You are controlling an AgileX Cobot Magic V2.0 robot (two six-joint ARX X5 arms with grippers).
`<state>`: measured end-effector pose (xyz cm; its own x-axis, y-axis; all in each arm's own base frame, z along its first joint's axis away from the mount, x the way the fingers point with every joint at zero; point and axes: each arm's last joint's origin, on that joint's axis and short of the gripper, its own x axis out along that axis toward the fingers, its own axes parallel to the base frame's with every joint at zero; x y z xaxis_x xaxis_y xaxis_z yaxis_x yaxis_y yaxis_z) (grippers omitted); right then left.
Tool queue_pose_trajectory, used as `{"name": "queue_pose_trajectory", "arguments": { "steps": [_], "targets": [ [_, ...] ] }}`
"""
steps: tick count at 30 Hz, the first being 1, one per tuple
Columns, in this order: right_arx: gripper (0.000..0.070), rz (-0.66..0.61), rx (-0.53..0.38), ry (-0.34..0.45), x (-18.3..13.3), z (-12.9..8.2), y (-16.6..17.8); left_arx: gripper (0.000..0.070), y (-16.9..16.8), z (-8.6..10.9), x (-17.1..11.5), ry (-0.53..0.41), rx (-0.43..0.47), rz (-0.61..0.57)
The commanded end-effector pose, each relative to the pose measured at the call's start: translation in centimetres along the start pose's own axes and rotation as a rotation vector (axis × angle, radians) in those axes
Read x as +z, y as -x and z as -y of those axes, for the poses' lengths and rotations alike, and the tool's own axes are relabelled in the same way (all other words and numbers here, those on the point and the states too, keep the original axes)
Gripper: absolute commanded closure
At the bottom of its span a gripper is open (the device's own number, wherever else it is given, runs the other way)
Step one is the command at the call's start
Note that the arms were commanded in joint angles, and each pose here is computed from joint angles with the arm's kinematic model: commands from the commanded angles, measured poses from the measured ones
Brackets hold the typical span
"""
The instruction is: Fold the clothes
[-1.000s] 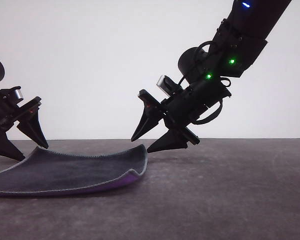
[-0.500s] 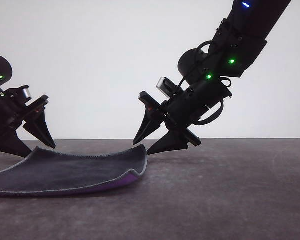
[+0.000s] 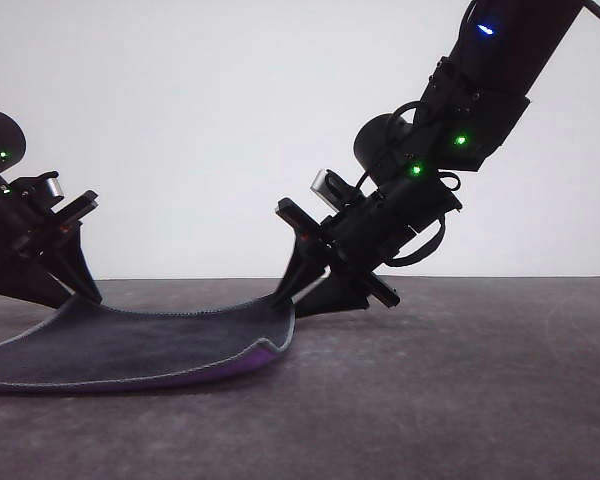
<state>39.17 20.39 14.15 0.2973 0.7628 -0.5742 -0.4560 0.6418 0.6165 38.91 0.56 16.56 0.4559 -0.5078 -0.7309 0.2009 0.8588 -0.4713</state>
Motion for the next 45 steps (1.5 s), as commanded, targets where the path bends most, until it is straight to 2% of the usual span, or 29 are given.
{"name": "queue_pose_trajectory", "arguments": {
  "steps": [1, 6, 10, 15, 21, 29, 45],
  "targets": [
    [0.0700, -0.002, 0.010, 0.003, 0.1, 0.2, -0.7, 0.0700, -0.5, -0.2, 0.4, -0.014, -0.009, -0.003],
    [0.0700, -0.010, 0.023, 0.008, 0.1, 0.1, -0.7, 0.0700, -0.5, -0.2, 0.3, -0.014, -0.009, -0.009],
    [0.0700, -0.040, 0.089, -0.001, 0.0, 0.2, -0.5, 0.0700, -0.3, -0.5, 0.1, 0.008, -0.016, -0.035],
    [0.0700, -0.116, 0.171, -0.040, -0.4, 0.3, -0.2, 0.0700, 0.7, -0.6, -0.2, 0.014, -0.018, -0.128],
    [0.0700, -0.192, 0.191, -0.025, -0.4, -0.7, 0.8, 0.0700, 2.0, -0.1, -0.2, 0.038, -0.027, -0.238],
    [0.0700, -0.303, 0.225, -0.034, -1.2, -2.0, 2.0, 0.0700, 2.6, 0.3, -1.5, 0.061, -0.051, -0.380],
    [0.0700, -0.424, 0.235, -0.019, -2.9, -4.3, 1.7, 0.0700, 3.4, 0.9, -3.1, 0.127, -0.082, -0.544]
  ]
}}
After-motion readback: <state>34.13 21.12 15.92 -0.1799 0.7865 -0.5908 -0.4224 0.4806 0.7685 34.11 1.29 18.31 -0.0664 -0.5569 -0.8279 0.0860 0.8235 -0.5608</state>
